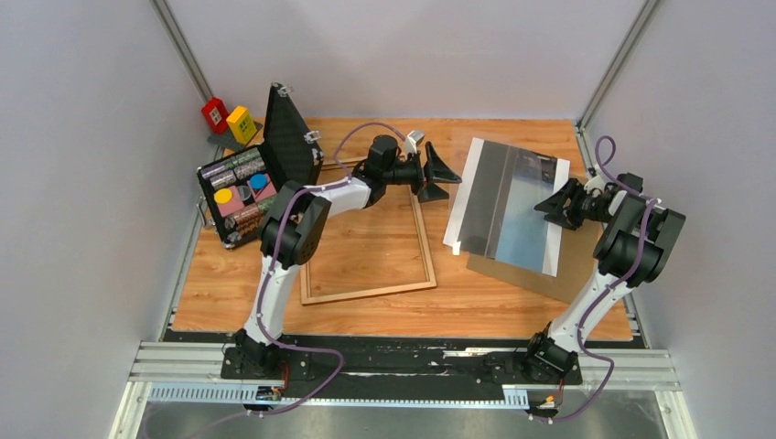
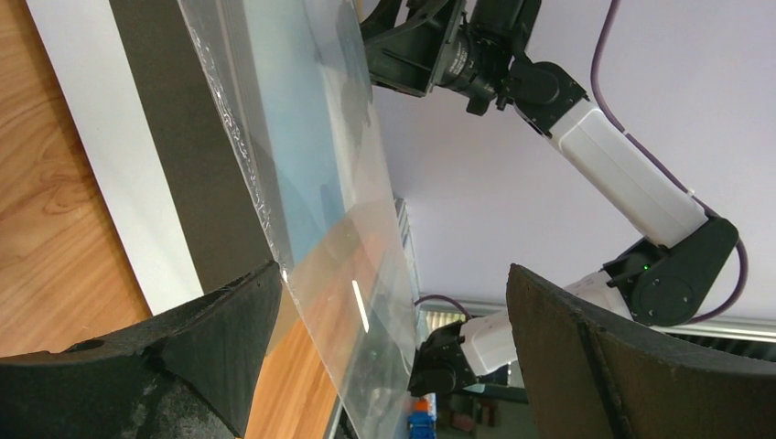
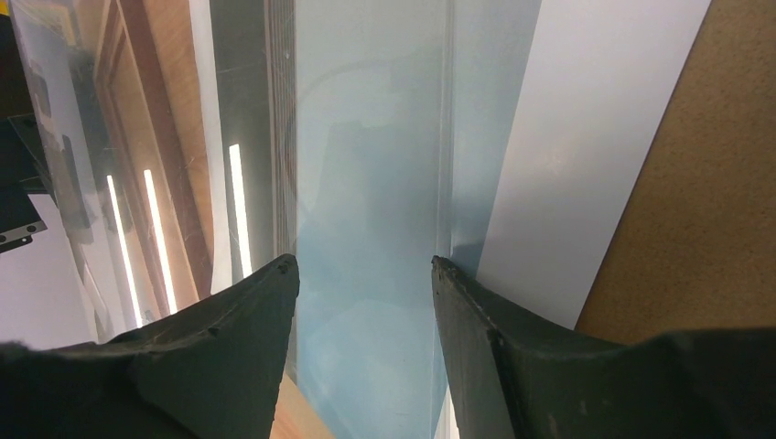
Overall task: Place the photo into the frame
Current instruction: Pick up the photo frame item at the center of the board.
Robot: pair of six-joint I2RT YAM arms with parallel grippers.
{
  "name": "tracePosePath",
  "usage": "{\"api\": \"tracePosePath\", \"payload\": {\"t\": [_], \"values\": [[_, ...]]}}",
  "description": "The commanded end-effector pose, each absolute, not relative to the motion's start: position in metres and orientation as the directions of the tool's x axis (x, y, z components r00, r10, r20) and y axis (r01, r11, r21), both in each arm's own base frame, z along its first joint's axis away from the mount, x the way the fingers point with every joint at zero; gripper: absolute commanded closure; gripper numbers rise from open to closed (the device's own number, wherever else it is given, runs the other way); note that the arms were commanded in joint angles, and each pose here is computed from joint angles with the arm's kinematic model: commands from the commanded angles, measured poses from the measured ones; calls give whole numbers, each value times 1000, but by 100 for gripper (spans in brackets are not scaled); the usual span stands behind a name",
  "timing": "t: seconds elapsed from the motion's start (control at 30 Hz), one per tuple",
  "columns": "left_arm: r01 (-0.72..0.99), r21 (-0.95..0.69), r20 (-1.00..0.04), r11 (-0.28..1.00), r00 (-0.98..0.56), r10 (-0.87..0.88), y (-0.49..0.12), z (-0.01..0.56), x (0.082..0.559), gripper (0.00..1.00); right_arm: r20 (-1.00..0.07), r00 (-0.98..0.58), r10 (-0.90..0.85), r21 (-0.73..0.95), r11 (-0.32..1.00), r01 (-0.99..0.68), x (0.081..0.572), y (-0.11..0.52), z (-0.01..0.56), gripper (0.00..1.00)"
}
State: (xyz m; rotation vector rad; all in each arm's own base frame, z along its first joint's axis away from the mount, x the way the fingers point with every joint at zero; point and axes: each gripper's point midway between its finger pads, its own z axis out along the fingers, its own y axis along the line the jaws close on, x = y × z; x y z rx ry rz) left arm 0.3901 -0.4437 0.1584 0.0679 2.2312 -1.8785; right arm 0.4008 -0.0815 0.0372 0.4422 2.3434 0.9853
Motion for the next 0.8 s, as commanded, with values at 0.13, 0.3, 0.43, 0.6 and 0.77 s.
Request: {"api": "tracePosePath", "payload": {"t": [0.13,0.3,0.43,0.6,0.77], "values": [[253,-965,-258,61,-963,-78,-454,216,366,0,-275,-830,485,709,686,166,381,-72,9,41],[254,-966,-257,45,-963,-80,-454,222,364,0,-277,-830,483,703,691,167,381,-72,8,41],[256,-966,-258,37,-963,-80,-453,226,363,0,-280,-830,482,699,695,167,381,-73,8,41],[256,-966,-258,32,-963,-80,-454,227,363,0,-282,-830,481,696,698,168,380,-73,7,41],[259,-964,-263,56,-962,-75,-457,217,364,0,-282,-829,483,695,698,170,379,-73,7,41]]}}
